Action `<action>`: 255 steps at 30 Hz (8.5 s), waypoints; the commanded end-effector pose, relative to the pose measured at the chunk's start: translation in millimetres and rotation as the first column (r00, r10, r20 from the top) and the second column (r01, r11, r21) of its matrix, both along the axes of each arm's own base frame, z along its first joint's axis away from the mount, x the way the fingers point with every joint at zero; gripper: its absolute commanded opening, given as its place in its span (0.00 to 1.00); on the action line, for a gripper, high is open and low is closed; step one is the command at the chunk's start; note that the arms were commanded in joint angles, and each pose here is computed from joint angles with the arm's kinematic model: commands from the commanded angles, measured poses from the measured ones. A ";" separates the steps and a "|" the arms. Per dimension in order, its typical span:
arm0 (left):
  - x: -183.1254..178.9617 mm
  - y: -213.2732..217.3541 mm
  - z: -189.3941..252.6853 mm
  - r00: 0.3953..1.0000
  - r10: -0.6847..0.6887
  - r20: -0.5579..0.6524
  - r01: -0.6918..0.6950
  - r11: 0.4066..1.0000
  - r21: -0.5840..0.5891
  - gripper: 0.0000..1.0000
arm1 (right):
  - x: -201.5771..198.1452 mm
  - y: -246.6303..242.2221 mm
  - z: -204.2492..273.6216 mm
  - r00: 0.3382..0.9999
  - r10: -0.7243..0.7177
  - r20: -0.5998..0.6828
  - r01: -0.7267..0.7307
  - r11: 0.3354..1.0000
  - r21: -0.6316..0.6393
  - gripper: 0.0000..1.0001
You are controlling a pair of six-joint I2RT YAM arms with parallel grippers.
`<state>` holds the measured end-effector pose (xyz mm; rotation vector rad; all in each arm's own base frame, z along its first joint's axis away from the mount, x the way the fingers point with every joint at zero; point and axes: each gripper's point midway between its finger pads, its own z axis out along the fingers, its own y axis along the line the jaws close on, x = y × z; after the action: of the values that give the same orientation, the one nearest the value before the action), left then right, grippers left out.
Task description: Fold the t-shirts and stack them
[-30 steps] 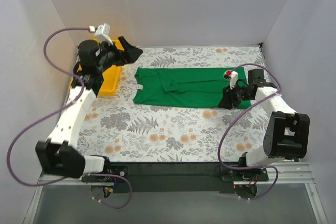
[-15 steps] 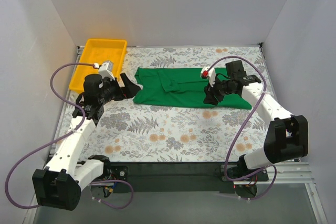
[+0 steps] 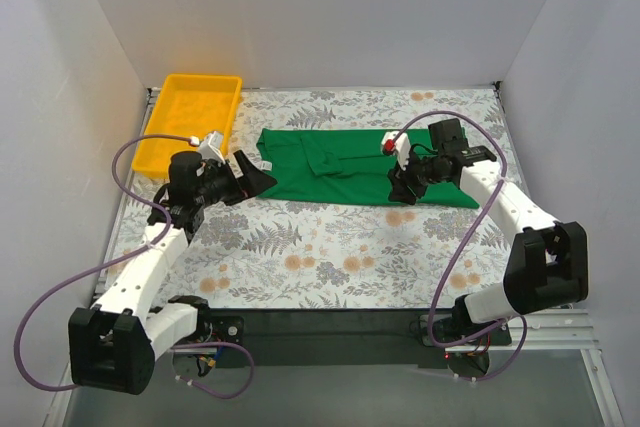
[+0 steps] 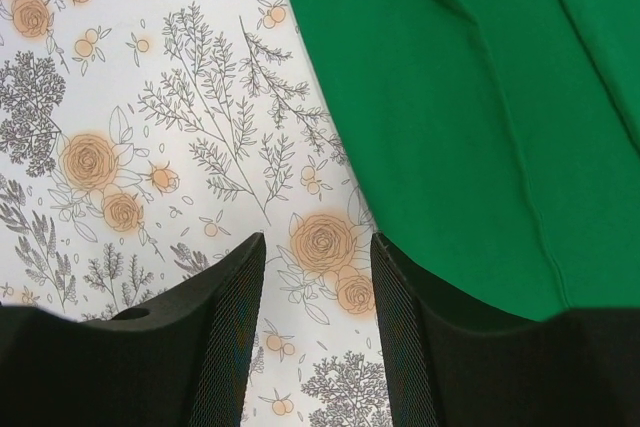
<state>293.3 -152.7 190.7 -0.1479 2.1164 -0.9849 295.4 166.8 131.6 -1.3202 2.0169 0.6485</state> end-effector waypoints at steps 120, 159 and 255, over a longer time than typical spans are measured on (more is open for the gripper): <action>227.7 -209.0 -82.7 0.934 -0.257 -0.250 0.199 0.952 -0.233 0.39 | -11.8 -52.2 12.7 0.985 -0.173 0.028 0.162 0.961 0.226 0.56; 225.4 -131.4 -122.1 0.913 0.057 -0.403 -0.068 0.998 -0.013 0.34 | -11.1 -54.3 6.0 0.983 -0.183 0.006 0.177 0.960 0.216 0.56; -9.5 32.2 -23.8 0.993 0.077 0.087 -0.094 0.972 0.215 0.72 | 208.0 115.5 -59.6 0.911 -0.328 -0.250 0.369 0.919 0.137 0.51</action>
<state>281.6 -119.6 159.6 -0.1207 2.1374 -0.6909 487.3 274.3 52.9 -0.7843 2.3081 0.8365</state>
